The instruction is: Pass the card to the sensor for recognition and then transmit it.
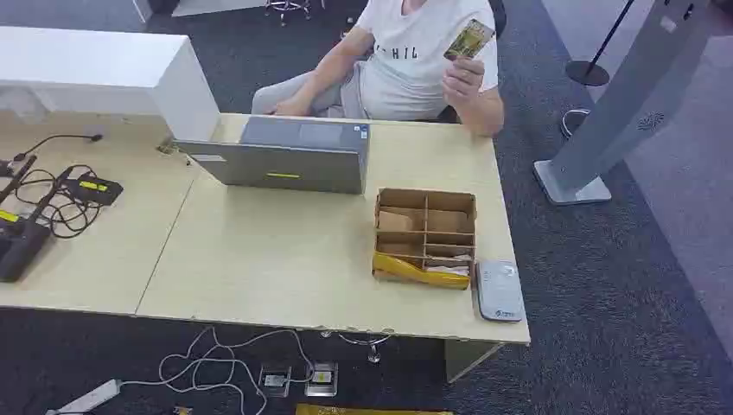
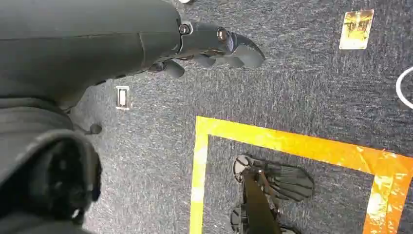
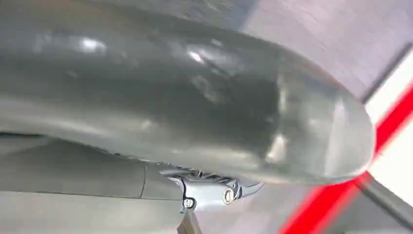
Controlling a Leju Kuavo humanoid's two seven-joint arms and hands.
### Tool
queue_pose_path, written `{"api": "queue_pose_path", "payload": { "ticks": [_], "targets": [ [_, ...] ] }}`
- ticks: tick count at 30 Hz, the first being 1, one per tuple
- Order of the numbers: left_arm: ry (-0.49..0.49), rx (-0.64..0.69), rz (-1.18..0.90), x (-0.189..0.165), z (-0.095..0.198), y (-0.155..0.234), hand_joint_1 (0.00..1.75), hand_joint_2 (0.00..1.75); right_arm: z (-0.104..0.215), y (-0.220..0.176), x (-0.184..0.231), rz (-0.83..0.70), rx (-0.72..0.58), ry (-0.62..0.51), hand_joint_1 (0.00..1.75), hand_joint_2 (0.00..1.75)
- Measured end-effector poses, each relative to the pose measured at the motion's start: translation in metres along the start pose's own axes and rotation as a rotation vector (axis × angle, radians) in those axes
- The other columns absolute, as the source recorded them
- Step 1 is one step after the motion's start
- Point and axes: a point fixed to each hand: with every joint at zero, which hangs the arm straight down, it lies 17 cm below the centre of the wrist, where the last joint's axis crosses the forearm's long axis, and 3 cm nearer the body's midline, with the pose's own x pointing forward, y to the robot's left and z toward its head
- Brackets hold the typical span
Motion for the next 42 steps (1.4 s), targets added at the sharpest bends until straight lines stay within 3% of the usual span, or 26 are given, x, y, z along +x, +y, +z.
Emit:
{"api": "queue_pose_path", "payload": {
  "ticks": [4, 8, 14, 20, 23, 28, 33, 37, 42],
  "targets": [
    [0.003, -0.011, -0.008, -0.001, 0.0, -0.003, 0.0, 0.0, -0.019, -0.037, 0.042, -0.052, -0.075, -0.061, 0.0, 0.0],
    [0.002, -0.011, -0.017, -0.001, 0.0, -0.001, 0.0, 0.0, -0.033, -0.07, 0.104, -0.129, -0.115, -0.174, 0.0, 0.0],
    [-0.002, -0.02, -0.031, 0.0, 0.0, -0.001, 0.0, 0.0, -0.042, -0.131, 0.2, -0.128, -0.186, -0.345, 0.0, 0.0],
    [-0.003, -0.022, -0.031, 0.001, 0.0, -0.002, 0.0, 0.0, -0.043, -0.16, 0.228, -0.2, -0.217, -0.38, 0.0, 0.0],
    [-0.004, -0.025, -0.033, 0.001, 0.001, -0.002, 0.0, 0.0, -0.038, -0.162, 0.25, -0.181, -0.198, -0.454, 0.0, 0.0],
    [-0.009, -0.037, -0.051, 0.004, 0.001, -0.006, 0.0, 0.0, -0.013, -0.138, 0.336, -0.022, -0.071, -0.641, 0.0, 0.0],
    [-0.01, -0.048, -0.069, 0.004, 0.001, -0.01, 0.0, 0.0, 0.028, -0.128, 0.425, -0.112, -0.007, -0.785, 0.0, 0.0],
    [-0.009, -0.052, -0.081, 0.003, 0.002, -0.011, 0.0, 0.0, 0.06, -0.131, 0.476, -0.216, 0.019, -0.885, 0.0, 0.0],
    [-0.019, -0.058, -0.109, 0.004, 0.002, -0.008, 0.0, 0.0, 0.108, -0.122, 0.534, -0.226, 0.07, -1.009, 0.0, 0.0]
  ]
}}
